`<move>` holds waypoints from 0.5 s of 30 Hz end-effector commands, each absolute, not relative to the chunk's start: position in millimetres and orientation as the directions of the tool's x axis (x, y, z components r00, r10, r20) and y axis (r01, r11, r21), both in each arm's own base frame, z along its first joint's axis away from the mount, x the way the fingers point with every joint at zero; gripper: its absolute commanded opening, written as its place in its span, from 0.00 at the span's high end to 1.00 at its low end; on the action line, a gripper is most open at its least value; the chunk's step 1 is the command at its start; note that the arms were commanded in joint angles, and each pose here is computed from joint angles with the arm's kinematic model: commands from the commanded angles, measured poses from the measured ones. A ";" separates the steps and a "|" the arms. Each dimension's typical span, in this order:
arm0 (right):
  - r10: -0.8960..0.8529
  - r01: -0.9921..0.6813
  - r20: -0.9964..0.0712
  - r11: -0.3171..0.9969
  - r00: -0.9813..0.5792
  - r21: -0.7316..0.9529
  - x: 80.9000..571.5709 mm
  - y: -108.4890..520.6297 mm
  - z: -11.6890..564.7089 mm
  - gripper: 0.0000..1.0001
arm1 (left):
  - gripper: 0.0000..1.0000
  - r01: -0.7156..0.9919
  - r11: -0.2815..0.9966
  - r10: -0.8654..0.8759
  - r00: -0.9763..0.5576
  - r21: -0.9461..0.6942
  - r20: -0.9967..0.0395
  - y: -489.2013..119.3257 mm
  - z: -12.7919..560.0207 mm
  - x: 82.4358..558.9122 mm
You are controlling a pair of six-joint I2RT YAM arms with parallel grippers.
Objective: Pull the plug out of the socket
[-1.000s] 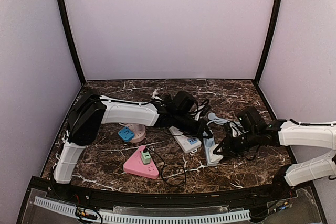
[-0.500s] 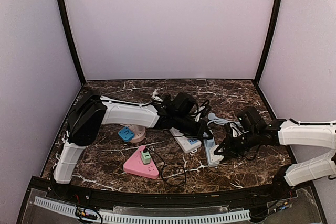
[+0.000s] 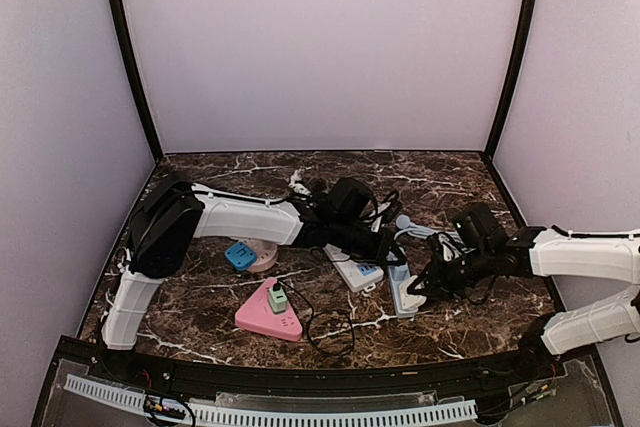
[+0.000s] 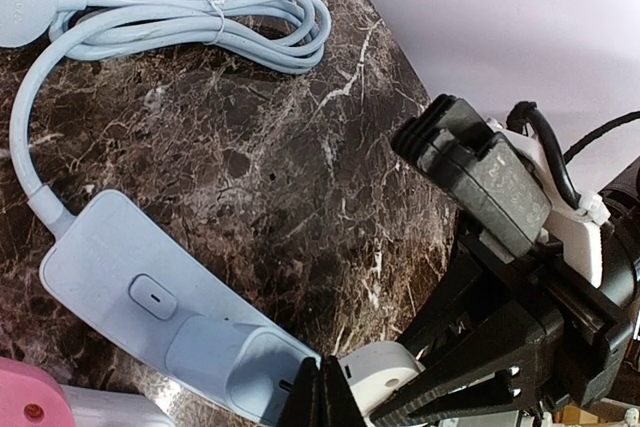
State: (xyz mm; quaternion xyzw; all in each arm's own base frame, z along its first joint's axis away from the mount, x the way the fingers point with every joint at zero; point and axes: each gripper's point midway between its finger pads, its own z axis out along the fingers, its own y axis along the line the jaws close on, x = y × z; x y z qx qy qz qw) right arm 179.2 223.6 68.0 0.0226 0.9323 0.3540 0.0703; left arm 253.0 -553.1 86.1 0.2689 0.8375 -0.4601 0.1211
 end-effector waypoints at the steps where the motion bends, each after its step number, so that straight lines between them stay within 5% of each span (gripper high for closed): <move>1: 0.090 -0.092 -0.196 0.646 -0.976 0.757 198.2 246.6 105.5 1.00 | 0.99 0.470 0.651 0.420 -0.877 -0.596 -0.234 -502.8 -10.2 231.5; 15: 0.076 -0.122 -0.213 0.614 -0.974 0.780 202.1 248.6 116.6 1.00 | 0.99 0.472 0.663 0.428 -0.876 -0.581 -0.222 -496.5 -17.7 229.3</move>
